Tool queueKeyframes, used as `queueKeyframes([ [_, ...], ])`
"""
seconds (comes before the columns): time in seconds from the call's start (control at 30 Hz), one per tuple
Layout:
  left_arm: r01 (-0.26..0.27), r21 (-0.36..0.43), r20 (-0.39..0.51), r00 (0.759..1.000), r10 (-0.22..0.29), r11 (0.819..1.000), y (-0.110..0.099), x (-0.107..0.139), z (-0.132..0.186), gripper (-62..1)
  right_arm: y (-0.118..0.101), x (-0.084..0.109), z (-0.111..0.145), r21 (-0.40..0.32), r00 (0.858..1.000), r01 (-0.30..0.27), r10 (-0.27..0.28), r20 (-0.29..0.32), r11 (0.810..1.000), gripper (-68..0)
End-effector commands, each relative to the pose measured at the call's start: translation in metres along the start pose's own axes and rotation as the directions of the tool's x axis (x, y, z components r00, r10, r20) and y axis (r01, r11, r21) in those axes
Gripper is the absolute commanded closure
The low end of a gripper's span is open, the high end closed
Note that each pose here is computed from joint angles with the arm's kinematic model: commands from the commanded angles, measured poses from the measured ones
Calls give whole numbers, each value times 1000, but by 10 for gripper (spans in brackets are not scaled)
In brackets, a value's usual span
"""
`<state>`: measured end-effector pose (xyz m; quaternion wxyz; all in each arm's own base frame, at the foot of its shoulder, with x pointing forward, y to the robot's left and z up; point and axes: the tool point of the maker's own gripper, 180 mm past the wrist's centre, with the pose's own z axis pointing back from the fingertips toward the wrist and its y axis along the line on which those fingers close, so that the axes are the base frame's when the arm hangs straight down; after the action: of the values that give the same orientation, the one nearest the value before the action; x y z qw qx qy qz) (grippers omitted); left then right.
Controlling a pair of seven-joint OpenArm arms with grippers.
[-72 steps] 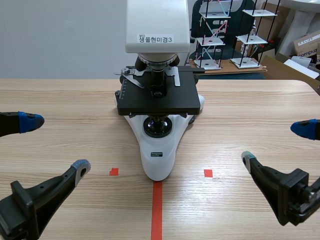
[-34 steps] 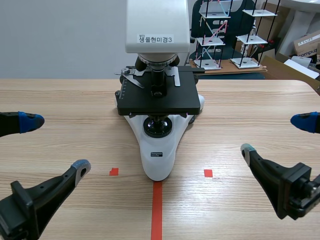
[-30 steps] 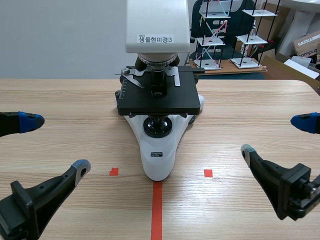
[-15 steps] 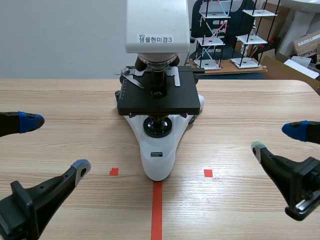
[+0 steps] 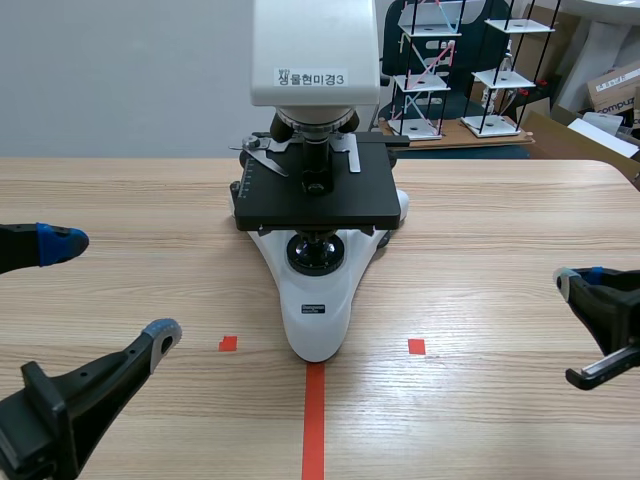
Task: Point at the stage knob
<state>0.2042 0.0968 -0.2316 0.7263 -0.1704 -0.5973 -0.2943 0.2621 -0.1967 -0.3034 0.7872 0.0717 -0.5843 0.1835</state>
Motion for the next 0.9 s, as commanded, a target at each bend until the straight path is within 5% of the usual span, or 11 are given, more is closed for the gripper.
queueKeyframes([
  [0.0, -4, 1, 29, 1000, 4, 1000, -1, 7, 1, -623, -1, 6, -8, 17, 999, -6, 5, 49, 1000, -6],
  [0.33, -4, 1, 29, 1000, 4, 1000, -1, 7, 1, -623, 1, -13, -59, 81, 984, -113, 100, 148, 990, -4],
  [0.6, -4, 1, 29, 1000, 4, 1000, -1, 7, 1, -623, 15, 18, -97, 115, 951, -132, 93, 296, 985, -3],
  [0.87, -4, 1, 29, 1000, 4, 1000, -1, 8, 1, -623, 31, 47, -127, 154, 928, -162, 97, 360, 975, -2],
])
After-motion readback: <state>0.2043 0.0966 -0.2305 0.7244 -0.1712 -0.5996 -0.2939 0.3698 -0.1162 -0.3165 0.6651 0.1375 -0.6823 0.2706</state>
